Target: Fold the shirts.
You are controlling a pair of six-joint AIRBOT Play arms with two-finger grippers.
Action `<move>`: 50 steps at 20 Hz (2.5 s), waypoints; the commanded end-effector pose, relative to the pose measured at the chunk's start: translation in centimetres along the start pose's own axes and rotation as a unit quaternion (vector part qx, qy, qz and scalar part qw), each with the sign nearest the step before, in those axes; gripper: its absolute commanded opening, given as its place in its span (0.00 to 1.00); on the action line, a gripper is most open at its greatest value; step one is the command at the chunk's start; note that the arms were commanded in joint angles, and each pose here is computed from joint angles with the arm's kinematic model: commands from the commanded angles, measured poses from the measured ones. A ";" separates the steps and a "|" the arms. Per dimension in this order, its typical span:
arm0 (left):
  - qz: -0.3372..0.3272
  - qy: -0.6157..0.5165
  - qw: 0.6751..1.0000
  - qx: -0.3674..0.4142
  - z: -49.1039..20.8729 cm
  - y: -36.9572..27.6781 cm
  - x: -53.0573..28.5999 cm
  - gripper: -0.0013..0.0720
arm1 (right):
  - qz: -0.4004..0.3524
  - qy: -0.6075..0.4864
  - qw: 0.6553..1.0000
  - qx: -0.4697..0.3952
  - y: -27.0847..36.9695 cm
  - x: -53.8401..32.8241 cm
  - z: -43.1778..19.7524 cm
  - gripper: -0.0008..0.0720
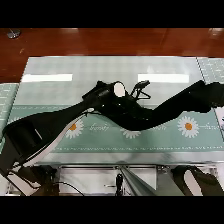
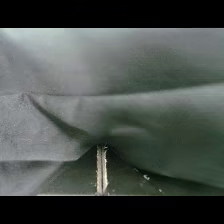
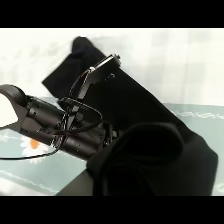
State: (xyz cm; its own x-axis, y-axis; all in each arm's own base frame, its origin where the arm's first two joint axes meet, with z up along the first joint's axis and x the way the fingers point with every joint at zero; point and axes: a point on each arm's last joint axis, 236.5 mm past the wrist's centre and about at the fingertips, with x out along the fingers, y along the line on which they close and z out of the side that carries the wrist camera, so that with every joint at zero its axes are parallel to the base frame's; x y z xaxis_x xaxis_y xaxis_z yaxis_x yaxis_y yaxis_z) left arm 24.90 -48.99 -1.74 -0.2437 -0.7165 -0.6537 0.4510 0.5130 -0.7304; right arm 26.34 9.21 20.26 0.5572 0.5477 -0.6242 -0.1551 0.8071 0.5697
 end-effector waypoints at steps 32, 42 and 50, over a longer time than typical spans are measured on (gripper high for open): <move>0.137 -0.409 0.899 -0.074 -10.1 7.2 -38.2 0.05 | 0.118 0.263 0.955 -0.077 10.0 32.7 -0.5 0.87; 0.139 -0.357 0.916 -0.119 -10.6 12.4 -34.8 0.05 | -0.201 0.063 0.977 0.029 -10.5 13.3 0.4 0.86; 0.127 -0.326 0.923 -0.159 -12.8 14.6 -31.5 0.05 | -0.038 0.095 0.946 0.309 -10.2 20.8 -14.7 0.86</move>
State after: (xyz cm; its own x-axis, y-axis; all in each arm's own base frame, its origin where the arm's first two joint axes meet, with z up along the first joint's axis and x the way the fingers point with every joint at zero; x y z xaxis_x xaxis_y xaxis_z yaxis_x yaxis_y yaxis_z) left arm 28.51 -12.86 6.60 0.4634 -0.6316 -0.6215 0.1360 0.7438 -0.6545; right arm 29.16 13.61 -4.10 0.4140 0.4777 -0.7749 0.3773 0.6846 0.6236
